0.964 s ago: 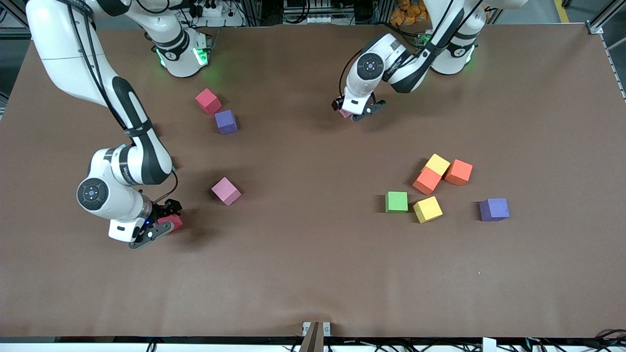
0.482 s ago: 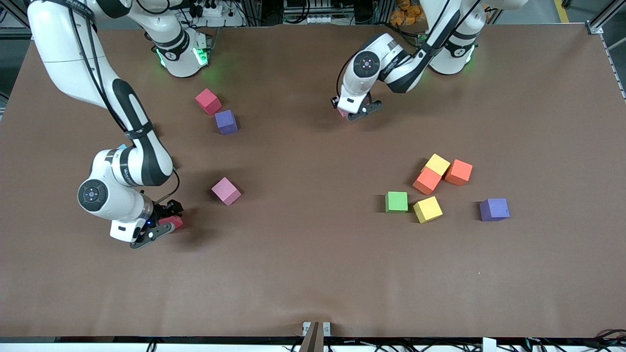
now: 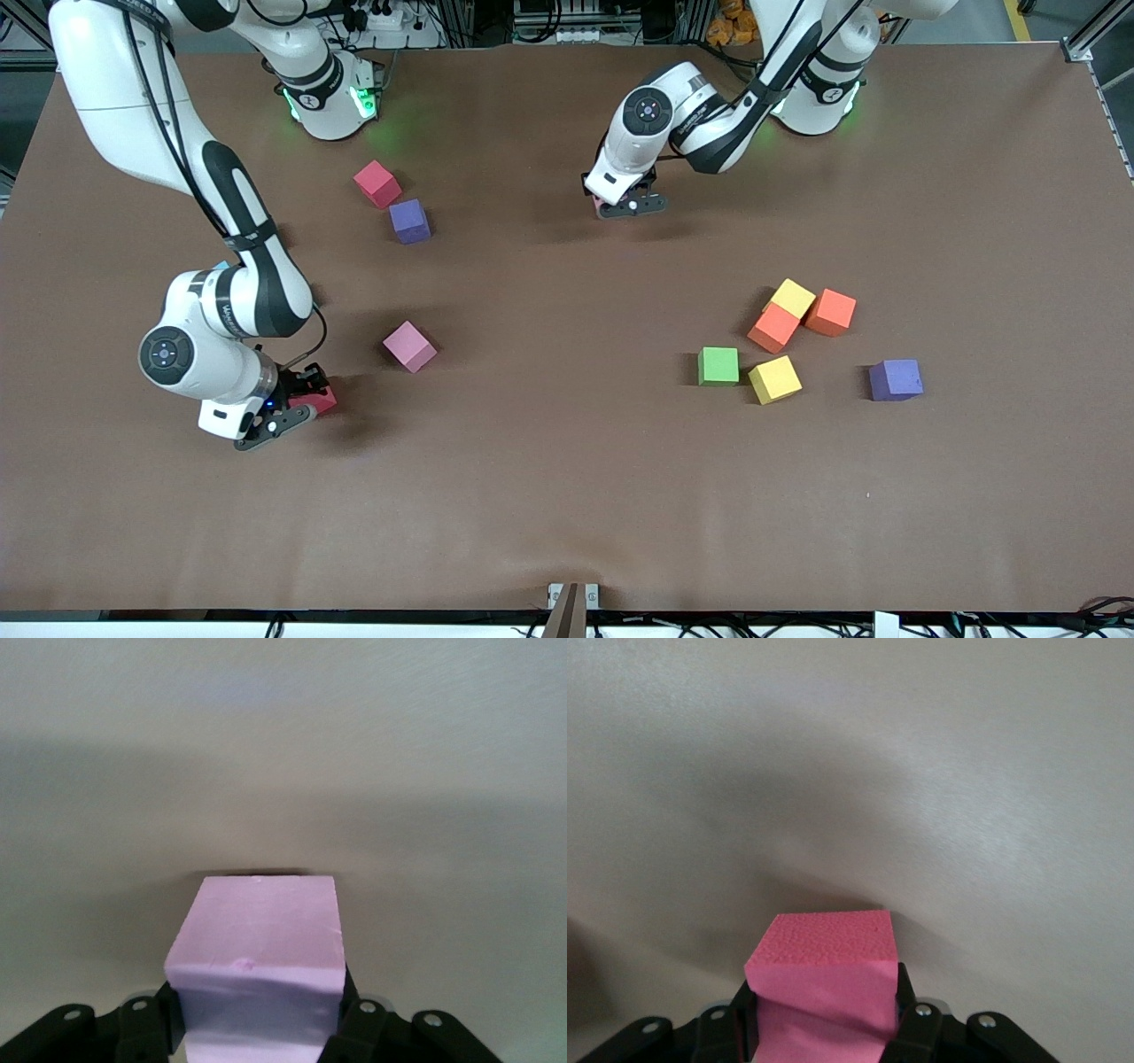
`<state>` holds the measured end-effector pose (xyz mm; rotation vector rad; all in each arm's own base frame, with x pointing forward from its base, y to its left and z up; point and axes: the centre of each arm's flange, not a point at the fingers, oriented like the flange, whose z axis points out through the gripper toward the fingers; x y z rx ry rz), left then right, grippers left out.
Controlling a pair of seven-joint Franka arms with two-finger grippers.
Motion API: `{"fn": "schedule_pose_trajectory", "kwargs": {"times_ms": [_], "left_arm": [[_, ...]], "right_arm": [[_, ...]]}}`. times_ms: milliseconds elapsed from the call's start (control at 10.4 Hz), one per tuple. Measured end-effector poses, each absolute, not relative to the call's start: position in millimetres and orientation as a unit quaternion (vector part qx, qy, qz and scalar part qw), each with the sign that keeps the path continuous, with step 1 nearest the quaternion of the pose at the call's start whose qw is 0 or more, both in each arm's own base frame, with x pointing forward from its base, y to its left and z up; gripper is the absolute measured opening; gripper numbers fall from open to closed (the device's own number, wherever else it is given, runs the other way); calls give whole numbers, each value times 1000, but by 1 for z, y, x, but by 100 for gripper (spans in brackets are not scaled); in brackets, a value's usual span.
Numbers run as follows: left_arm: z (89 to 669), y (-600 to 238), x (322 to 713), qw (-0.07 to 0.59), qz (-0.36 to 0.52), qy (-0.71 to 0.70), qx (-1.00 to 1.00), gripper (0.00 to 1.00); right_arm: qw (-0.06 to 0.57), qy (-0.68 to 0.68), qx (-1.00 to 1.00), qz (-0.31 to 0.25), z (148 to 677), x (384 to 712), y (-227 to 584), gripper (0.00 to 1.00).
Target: Form number 2 with 11 blocks
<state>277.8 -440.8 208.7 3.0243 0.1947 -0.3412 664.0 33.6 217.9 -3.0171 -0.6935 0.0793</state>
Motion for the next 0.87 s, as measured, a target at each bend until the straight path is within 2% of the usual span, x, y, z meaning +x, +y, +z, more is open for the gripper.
{"fn": "schedule_pose_trajectory", "kwargs": {"times_ms": [193, 482, 868], "left_arm": [[215, -460, 289, 31, -113, 48, 992, 63], [216, -501, 296, 3, -115, 24, 993, 63], [207, -536, 289, -21, -127, -27, 991, 62]], "right_arm": [[38, -186, -982, 20, 241, 672, 0, 58], [50, -135, -990, 2, 279, 688, -59, 52], [48, -86, -995, -19, 310, 701, -78, 52]]}}
